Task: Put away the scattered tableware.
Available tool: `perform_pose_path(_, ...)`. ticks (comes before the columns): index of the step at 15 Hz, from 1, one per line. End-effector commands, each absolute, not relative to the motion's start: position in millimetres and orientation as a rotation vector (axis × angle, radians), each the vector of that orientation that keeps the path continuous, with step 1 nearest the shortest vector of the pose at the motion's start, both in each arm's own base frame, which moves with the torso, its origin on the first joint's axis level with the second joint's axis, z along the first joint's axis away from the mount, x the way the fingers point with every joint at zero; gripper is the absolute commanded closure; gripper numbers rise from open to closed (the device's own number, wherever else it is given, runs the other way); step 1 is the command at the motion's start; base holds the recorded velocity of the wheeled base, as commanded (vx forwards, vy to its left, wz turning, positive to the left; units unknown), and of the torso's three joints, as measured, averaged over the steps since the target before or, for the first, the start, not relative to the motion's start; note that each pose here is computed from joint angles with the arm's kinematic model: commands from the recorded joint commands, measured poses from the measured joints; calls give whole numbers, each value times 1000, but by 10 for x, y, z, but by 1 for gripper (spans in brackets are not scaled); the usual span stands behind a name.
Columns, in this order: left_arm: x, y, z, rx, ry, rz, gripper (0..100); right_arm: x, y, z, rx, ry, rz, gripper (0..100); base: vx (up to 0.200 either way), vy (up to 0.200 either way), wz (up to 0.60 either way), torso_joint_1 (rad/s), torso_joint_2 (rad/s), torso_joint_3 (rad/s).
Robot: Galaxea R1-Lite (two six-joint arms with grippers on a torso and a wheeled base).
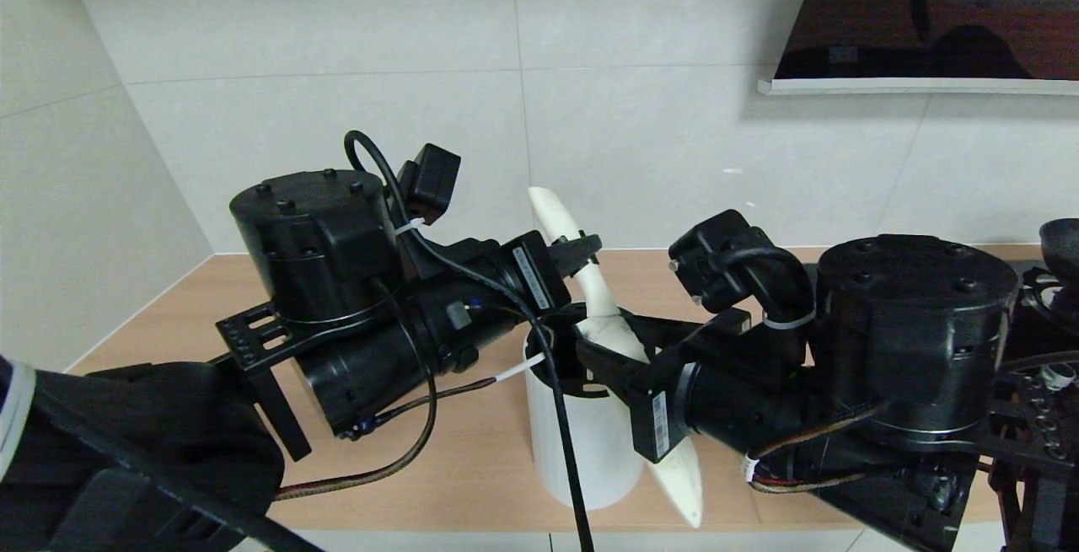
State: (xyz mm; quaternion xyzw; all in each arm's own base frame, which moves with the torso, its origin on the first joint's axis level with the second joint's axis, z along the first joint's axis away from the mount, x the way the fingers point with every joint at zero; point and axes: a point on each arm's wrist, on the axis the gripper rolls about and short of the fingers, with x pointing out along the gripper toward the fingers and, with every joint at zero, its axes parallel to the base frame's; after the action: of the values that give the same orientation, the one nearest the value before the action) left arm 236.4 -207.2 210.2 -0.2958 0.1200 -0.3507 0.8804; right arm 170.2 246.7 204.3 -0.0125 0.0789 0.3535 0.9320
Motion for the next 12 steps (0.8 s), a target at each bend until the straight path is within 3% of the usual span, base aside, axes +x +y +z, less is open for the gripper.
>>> perform_pose_path(1,2357,-2064,2115,-617,247,-730,100,1697,2463,2053,-24,158,725,100,0,0,0,0,0,0)
perform_pose_path(12,2331,-2050,2146,-624,242,-742,100,1695,2450,2088,1,155,721,100,0,0,0,0,0,0)
